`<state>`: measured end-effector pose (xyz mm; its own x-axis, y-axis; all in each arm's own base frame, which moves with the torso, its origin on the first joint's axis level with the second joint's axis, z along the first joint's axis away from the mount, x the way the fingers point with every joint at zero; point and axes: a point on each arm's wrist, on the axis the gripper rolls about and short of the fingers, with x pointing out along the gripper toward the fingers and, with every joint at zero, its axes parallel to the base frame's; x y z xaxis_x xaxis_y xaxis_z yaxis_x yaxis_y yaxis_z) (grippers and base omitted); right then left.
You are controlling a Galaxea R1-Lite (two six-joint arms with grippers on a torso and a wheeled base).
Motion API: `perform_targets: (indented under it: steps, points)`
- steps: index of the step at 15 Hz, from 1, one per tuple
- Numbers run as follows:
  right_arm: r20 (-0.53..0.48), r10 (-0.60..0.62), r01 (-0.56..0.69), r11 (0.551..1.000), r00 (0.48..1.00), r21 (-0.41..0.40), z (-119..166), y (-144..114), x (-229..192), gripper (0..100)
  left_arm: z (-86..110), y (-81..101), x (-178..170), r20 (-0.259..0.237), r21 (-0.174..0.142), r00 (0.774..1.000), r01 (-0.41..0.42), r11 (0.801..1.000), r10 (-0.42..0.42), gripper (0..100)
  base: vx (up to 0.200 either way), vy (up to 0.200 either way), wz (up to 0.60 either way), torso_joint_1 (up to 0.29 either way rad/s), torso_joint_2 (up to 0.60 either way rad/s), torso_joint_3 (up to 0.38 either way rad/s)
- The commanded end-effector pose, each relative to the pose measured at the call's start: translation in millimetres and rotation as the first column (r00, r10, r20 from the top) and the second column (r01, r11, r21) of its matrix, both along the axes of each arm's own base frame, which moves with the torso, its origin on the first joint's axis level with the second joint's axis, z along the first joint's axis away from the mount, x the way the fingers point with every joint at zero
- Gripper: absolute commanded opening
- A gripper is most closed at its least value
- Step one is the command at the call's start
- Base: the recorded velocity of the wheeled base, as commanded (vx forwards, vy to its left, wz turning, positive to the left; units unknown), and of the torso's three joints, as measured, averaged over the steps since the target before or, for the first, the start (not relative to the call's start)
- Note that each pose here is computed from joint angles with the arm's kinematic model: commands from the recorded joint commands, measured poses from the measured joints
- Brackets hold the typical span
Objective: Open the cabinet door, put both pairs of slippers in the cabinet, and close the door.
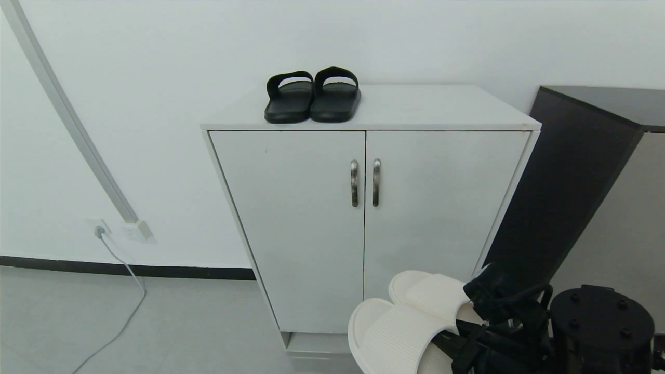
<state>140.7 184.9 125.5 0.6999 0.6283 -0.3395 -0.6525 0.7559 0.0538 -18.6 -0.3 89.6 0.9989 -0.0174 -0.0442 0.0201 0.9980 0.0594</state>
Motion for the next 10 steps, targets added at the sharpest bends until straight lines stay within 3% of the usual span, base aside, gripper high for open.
perform_targets:
  steps: [1,2,3,5,7,8,9,10]
  points:
    - [-0.008,0.003,-0.003,1.000,1.000,-0.010,-3.1,1.6,0.4,0,60.3,-1.2,15.1,-0.022,-0.112,0.998,0.058,0.992,-0.061,100,0.000,0.000,0.00,-0.124,0.46,0.339]
    - [-0.008,0.004,-0.004,1.000,1.000,-0.010,-3.1,1.9,0.1,0,72.8,-2.1,31.6,-0.082,-0.114,0.993,0.080,0.990,-0.090,100,0.000,0.000,0.00,-0.105,0.47,0.349]
    - [-0.009,0.003,-0.003,1.000,1.000,-0.012,-3.4,1.4,0.2,0,80.6,-3.1,51.9,-0.106,-0.119,0.987,0.107,0.987,-0.120,100,0.000,0.000,0.00,-0.085,0.46,0.349]
    - [-0.012,0.004,-0.005,1.000,1.000,-0.015,-4.5,1.7,0.0,0,95.0,-12.4,101.8,-0.063,-0.139,0.969,0.226,0.964,-0.237,100,0.000,0.000,0.00,-0.078,0.45,0.356]
    - [-0.014,0.004,-0.005,1.000,1.000,-0.019,-6.0,2.6,0.6,0,99.8,-24.6,151.8,-0.019,-0.141,0.959,0.279,0.950,-0.284,100,0.000,0.000,0.00,-0.041,0.44,0.386]
    - [-0.014,0.004,-0.005,1.000,1.000,-0.019,-6.0,2.6,0.6,0,99.7,-26.7,156.7,-0.013,-0.139,0.956,0.288,0.947,-0.293,100,0.000,0.000,0.00,-0.032,0.44,0.403]
    - [-0.017,0.004,-0.005,1.000,1.000,-0.023,-7.1,2.6,0.6,0,107.6,-50.9,185.9,0.079,-0.133,0.919,0.393,0.910,-0.386,100,0.000,0.000,0.00,-0.012,0.41,0.388]
    - [-0.020,0.004,-0.005,1.000,1.000,-0.026,-8.1,3.1,0.9,0,109.1,-63.4,197.6,0.093,-0.123,0.904,0.427,0.896,-0.418,100,0.000,0.000,0.00,-0.007,0.23,0.203]
